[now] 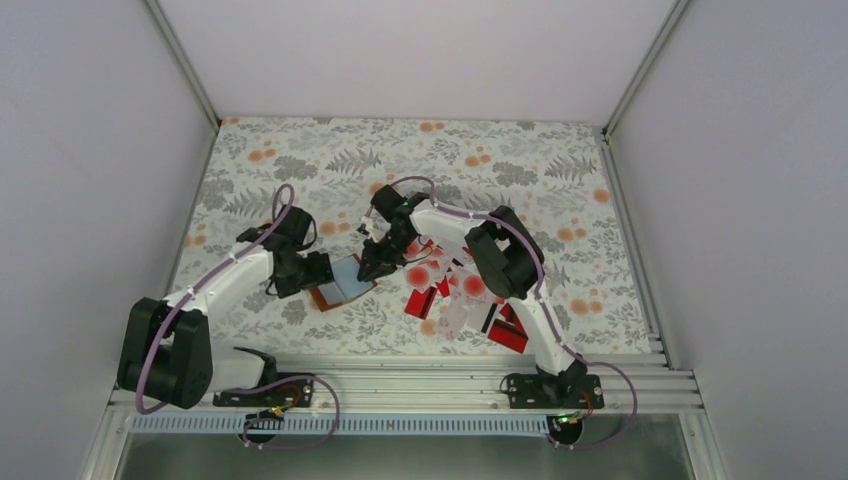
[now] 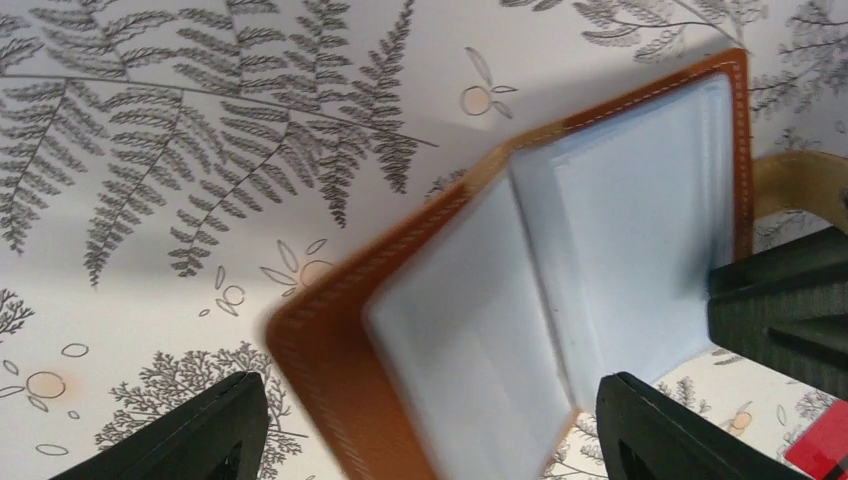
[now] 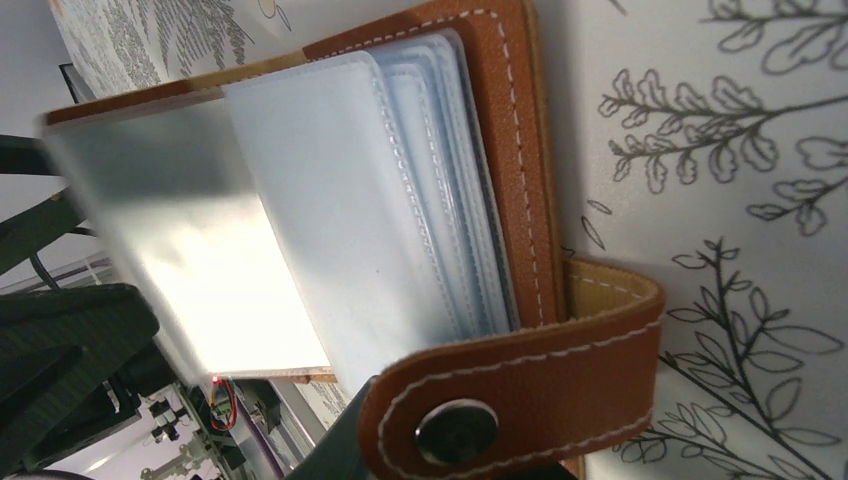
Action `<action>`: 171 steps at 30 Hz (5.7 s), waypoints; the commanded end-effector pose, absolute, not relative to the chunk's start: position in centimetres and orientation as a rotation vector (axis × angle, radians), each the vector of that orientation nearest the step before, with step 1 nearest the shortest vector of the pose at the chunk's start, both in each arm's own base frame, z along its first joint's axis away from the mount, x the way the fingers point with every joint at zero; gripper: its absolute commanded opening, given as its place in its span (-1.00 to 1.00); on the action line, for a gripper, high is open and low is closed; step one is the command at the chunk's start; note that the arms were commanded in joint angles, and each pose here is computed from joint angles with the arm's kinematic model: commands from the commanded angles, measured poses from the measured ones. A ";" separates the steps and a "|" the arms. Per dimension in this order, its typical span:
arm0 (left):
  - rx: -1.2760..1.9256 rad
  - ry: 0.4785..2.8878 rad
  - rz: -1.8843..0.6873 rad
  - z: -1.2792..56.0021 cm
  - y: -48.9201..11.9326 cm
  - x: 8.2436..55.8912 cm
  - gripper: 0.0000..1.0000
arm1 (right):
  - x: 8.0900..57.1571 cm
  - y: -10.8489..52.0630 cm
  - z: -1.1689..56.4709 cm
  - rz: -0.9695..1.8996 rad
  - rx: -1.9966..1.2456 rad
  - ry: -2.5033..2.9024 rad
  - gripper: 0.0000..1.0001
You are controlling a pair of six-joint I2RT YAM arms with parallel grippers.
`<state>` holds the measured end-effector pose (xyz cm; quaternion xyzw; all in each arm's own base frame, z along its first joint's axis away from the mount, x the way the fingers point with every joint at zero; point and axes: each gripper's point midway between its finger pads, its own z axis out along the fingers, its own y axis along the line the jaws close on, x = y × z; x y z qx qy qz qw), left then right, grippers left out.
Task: Put the credit cards into the card holder
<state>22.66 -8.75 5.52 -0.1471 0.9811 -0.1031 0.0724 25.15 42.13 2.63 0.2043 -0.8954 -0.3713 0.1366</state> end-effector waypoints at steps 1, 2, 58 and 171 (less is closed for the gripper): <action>-0.515 2.952 -0.299 4.9 -7.9 21.8 0.66 | 25.5 41.0 -0.4 -0.924 0.564 -2.651 -0.66; -0.520 2.946 -0.316 4.9 -8.0 21.8 0.66 | 25.6 41.0 -0.3 -0.923 0.564 -2.651 -0.66; 0.893 2.609 -0.619 10.2 -29.3 29.5 -0.10 | 26.5 20.3 11.3 -0.987 -0.197 -3.119 0.64; 0.821 2.931 -0.577 -1.3 -28.5 26.6 -0.92 | 27.6 25.0 4.6 -1.353 0.049 -2.752 -0.67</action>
